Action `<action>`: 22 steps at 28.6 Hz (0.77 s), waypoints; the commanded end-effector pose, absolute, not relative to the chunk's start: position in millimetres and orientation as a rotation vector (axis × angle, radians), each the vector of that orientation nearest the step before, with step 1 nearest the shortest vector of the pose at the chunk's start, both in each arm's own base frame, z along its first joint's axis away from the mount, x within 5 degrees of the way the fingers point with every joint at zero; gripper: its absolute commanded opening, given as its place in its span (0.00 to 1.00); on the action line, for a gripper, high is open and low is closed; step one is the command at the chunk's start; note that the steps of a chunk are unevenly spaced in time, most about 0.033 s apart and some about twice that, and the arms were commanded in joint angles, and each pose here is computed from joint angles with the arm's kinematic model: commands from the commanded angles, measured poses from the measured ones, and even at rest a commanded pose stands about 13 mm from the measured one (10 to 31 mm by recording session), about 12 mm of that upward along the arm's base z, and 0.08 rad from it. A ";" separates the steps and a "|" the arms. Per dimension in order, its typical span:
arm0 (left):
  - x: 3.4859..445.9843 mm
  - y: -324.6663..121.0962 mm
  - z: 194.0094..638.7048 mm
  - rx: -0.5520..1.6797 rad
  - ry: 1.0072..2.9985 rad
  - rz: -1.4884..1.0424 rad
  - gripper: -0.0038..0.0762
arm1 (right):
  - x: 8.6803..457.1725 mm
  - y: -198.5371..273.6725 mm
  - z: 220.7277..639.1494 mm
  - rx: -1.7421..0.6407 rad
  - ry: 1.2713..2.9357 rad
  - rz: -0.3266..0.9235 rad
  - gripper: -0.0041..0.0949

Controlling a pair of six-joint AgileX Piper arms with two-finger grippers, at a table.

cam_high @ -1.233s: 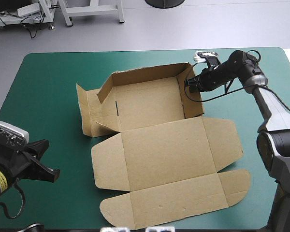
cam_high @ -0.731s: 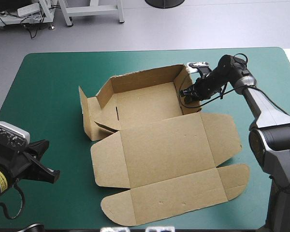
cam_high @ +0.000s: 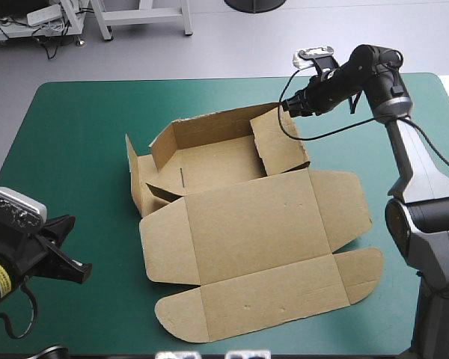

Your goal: Fold the box

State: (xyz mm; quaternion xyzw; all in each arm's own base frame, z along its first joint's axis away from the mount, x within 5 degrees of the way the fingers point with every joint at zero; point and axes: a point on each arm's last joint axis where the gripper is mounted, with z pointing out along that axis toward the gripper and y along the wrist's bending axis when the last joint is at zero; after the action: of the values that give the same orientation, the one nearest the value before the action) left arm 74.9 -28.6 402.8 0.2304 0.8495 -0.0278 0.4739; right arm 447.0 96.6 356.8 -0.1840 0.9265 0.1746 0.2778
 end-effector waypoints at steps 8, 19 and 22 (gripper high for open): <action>76.4 -24.5 407.6 0.540 2.078 -0.013 0.04 | 456.9 103.1 342.4 -0.474 2.509 0.554 0.39; 76.4 -24.8 407.7 0.543 2.077 -0.016 0.04 | 467.0 109.0 315.8 -0.442 2.561 0.647 0.03; 76.2 -25.0 407.5 0.544 2.079 -0.020 0.04 | 467.4 109.2 314.8 -0.423 2.568 0.655 0.04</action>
State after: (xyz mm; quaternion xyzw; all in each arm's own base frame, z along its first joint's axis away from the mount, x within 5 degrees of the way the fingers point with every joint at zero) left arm 75.0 -28.4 403.0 0.2315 0.8487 -0.0256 0.4749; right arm 479.7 106.7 278.5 -0.1465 0.9449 0.2157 0.1977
